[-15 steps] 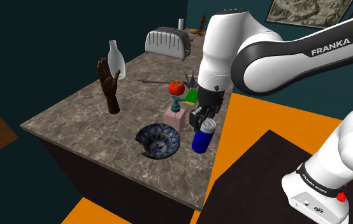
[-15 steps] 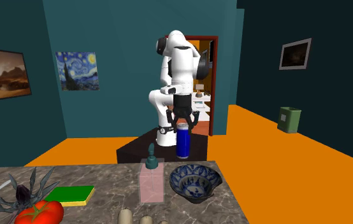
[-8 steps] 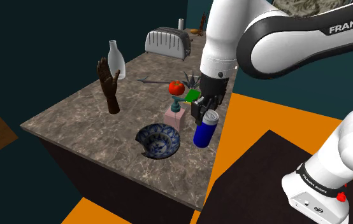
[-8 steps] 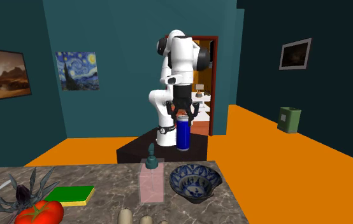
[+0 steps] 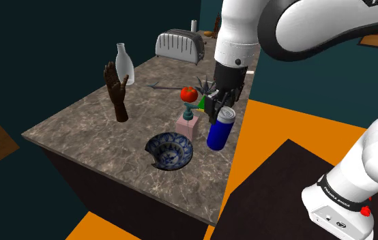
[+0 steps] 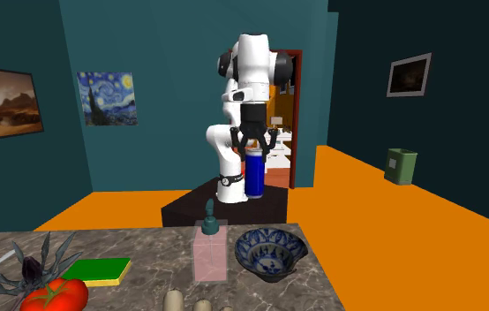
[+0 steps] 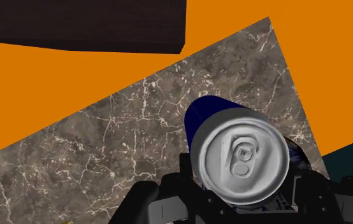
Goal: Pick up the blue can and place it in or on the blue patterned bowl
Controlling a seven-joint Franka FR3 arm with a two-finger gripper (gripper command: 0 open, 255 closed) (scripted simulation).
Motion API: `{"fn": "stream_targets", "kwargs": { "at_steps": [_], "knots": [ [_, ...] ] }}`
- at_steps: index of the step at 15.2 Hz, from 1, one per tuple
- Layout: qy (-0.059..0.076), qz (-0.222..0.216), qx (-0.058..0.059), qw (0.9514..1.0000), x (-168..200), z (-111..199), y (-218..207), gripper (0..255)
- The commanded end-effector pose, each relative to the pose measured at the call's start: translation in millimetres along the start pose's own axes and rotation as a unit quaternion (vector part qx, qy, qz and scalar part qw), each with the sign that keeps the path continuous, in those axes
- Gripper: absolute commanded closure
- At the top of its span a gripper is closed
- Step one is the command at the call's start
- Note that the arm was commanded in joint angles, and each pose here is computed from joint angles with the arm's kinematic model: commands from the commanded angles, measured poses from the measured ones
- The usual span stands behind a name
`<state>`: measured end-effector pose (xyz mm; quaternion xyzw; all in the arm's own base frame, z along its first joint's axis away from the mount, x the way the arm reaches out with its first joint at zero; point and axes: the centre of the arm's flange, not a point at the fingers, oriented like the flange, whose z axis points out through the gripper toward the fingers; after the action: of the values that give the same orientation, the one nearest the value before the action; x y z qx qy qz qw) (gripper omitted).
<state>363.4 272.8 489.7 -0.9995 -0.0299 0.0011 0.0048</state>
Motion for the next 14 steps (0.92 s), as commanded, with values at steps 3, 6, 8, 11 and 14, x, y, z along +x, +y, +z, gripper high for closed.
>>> {"fn": "stream_targets", "kwargs": {
  "at_steps": [3, 6, 8, 11, 14],
  "knots": [
    [0.000, 0.000, 0.000, 1.0000, 37, -14, -25, 255],
    [0.000, 0.000, 0.000, 1.0000, 68, -24, -47, 255],
    [0.000, 0.000, 0.000, 1.0000, 89, -31, -62, 255],
    [0.000, 0.000, 0.000, 1.0000, 120, -42, -84, 255],
    [0.000, 0.000, 0.000, 1.0000, 130, -35, -91, 255]
  ]
}}
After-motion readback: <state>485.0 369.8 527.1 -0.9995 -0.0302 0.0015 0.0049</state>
